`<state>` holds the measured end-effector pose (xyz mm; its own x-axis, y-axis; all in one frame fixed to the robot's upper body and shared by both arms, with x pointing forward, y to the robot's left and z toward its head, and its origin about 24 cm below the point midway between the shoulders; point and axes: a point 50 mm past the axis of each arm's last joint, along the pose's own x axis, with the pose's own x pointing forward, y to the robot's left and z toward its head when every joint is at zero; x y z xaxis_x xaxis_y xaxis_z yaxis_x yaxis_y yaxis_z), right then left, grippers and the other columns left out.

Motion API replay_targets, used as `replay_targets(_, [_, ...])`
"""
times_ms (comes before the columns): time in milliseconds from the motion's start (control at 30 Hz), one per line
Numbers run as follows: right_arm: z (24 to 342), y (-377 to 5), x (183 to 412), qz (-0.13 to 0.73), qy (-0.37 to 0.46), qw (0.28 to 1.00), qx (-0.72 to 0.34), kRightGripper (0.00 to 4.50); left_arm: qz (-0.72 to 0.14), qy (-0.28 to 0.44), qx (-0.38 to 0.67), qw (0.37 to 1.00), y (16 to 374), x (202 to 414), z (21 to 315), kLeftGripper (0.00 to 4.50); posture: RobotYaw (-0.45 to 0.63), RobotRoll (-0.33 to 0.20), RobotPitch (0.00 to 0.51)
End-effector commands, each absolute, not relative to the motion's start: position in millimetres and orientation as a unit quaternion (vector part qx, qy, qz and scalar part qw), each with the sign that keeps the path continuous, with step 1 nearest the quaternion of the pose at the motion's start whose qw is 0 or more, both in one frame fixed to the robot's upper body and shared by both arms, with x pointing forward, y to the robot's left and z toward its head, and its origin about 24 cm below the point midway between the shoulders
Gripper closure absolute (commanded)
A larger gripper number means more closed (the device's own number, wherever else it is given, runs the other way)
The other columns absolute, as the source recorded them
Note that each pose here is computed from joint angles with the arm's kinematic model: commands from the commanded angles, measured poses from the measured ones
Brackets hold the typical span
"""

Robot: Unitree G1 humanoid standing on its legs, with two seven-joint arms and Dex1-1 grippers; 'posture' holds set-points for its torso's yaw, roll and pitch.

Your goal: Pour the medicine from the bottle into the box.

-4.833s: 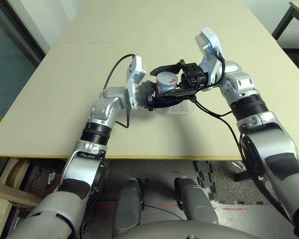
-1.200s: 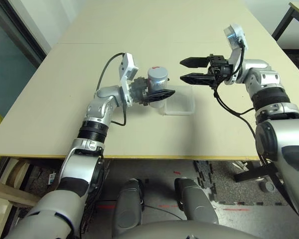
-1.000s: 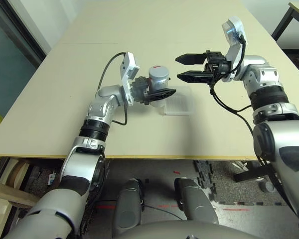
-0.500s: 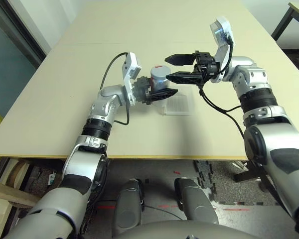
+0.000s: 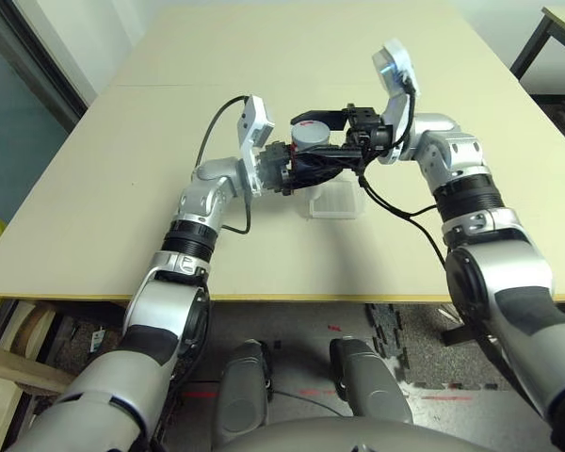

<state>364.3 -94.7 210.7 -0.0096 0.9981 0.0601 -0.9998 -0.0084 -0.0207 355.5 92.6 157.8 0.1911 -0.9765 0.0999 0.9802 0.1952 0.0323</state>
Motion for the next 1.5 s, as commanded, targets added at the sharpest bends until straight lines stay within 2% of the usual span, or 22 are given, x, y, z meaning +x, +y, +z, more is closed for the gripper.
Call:
replay_targets(33, [209.8,-89.7,364.6,0.708,-0.031,0.706,0.005,0.0,-0.643,-0.052,-0.011,0.764,87.3,354.3,161.1,1.74,-0.21,0.0,0.097])
replay_targets(633, [205.8,-99.0,375.2,0.671,-0.021,0.741,0.006,0.0,-0.647,-0.05,-0.015,0.761,87.8,349.4,158.3,1.74,-0.2,0.0,0.096])
replay_targets(1500, [200.2,-154.1,383.4,0.604,0.006,0.796,0.044,0.0,-0.639,-0.047,-0.012,0.768,96.0,350.8,157.4,1.74,-0.21,0.0,0.088])
